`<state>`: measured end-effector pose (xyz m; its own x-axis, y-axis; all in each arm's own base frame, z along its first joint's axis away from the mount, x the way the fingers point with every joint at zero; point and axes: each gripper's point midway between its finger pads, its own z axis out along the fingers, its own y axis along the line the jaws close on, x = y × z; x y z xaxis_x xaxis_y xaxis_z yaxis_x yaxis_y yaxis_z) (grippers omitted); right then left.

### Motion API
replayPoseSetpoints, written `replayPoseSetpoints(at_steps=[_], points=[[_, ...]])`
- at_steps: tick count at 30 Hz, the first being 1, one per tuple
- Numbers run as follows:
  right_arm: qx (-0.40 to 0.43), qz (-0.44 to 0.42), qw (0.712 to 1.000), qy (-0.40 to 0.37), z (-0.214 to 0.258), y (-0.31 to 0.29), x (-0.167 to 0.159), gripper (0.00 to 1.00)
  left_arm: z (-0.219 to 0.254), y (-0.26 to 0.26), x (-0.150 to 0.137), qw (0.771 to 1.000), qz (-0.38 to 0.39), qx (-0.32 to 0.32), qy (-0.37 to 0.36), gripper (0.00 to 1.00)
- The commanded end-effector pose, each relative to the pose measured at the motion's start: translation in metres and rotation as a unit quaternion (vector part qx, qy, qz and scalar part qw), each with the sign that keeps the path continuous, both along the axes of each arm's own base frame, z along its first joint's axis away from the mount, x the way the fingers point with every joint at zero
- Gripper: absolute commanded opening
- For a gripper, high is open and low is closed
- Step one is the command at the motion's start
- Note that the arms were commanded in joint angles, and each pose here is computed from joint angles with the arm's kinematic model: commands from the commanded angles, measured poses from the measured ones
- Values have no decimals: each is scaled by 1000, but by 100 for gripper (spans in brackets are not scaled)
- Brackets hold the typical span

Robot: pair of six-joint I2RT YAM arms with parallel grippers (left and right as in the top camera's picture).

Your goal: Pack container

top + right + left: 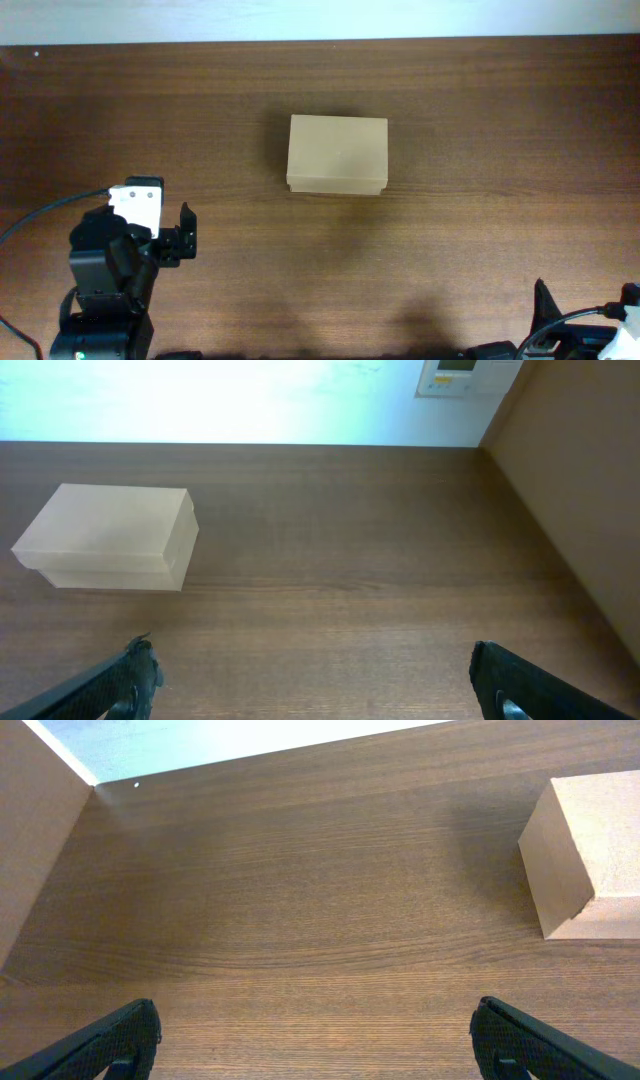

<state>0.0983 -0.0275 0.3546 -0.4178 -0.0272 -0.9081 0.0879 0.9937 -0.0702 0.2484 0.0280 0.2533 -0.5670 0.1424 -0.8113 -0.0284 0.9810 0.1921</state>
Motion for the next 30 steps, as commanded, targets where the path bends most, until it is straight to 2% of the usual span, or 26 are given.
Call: replayPoseSetpoints(at_steps=[1, 6, 11, 17, 20, 24, 30], points=[[-5, -7, 1000, 2, -1, -3, 1, 99, -5, 1, -1, 1000, 2, 0, 7, 99], [-20, -60, 998, 7, -11, -16, 11, 99, -5, 1, -1, 1000, 2, 0, 7, 99], [-12, -112, 993, -38, -31, -28, 51, 99, -5, 1, -1, 1000, 2, 0, 7, 99], [21, -97, 992, -77, -108, -26, 106, 99, -5, 1, -1, 1000, 2, 0, 7, 99], [29, -79, 993, -79, -146, -22, 121, 99, -5, 1, -1, 1000, 2, 0, 7, 99], [35, -51, 993, -96, -173, -12, 128, 99, -5, 1, -1, 1000, 2, 0, 7, 99], [34, -33, 990, -130, -169, -4, 122, 99, -5, 1, -1, 1000, 2, 0, 7, 99]])
